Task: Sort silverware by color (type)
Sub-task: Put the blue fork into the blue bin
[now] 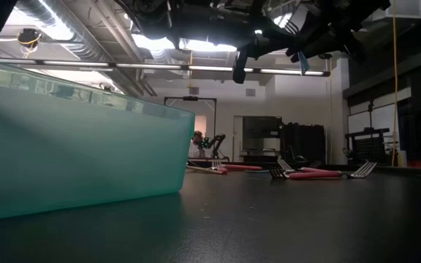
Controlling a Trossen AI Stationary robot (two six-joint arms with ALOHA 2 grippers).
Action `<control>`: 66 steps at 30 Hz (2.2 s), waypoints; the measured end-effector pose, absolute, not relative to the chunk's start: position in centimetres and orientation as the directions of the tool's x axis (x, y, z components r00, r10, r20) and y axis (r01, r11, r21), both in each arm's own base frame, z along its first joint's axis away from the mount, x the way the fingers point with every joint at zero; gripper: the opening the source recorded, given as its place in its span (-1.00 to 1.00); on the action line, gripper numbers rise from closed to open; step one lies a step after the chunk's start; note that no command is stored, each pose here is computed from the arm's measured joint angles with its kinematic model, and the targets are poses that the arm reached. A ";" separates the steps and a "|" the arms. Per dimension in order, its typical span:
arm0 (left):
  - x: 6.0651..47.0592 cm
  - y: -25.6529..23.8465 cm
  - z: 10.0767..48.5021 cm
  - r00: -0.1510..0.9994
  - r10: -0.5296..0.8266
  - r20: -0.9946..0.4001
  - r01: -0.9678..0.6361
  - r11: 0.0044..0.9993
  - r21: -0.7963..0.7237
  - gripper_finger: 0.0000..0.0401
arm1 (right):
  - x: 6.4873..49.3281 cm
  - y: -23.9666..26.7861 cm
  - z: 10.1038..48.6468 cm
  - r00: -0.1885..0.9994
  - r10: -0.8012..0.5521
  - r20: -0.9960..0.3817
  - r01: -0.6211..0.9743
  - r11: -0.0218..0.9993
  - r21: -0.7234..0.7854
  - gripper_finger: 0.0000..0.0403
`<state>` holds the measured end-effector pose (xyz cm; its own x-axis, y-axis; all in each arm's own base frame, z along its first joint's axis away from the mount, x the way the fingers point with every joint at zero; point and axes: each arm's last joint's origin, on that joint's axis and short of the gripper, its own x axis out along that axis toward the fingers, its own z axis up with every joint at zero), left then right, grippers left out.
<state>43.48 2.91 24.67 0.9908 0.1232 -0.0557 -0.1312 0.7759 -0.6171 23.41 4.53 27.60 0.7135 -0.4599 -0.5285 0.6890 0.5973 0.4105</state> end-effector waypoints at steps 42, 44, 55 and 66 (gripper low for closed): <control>43.5 2.8 25.0 0.996 0.086 -0.030 -0.087 0.795 -0.600 -0.96 | 22.1 4.4 28.7 0.751 -0.382 -0.538 0.628 0.665 0.405 -1.00; 43.5 2.9 25.0 0.996 0.080 -0.031 -0.082 0.796 -0.599 -0.91 | 21.9 4.4 28.9 0.758 -0.363 -0.542 0.617 0.669 0.415 -1.00; 43.5 3.2 24.9 0.997 0.077 -0.030 -0.080 0.798 -0.598 -0.64 | 19.3 3.7 29.9 0.746 -0.357 -0.562 0.631 0.648 0.426 -1.00; 43.4 3.3 24.2 0.991 0.083 -0.109 -0.126 0.865 -0.486 -0.64 | 16.2 6.9 29.8 0.741 -0.086 -0.666 0.621 0.465 0.632 -1.00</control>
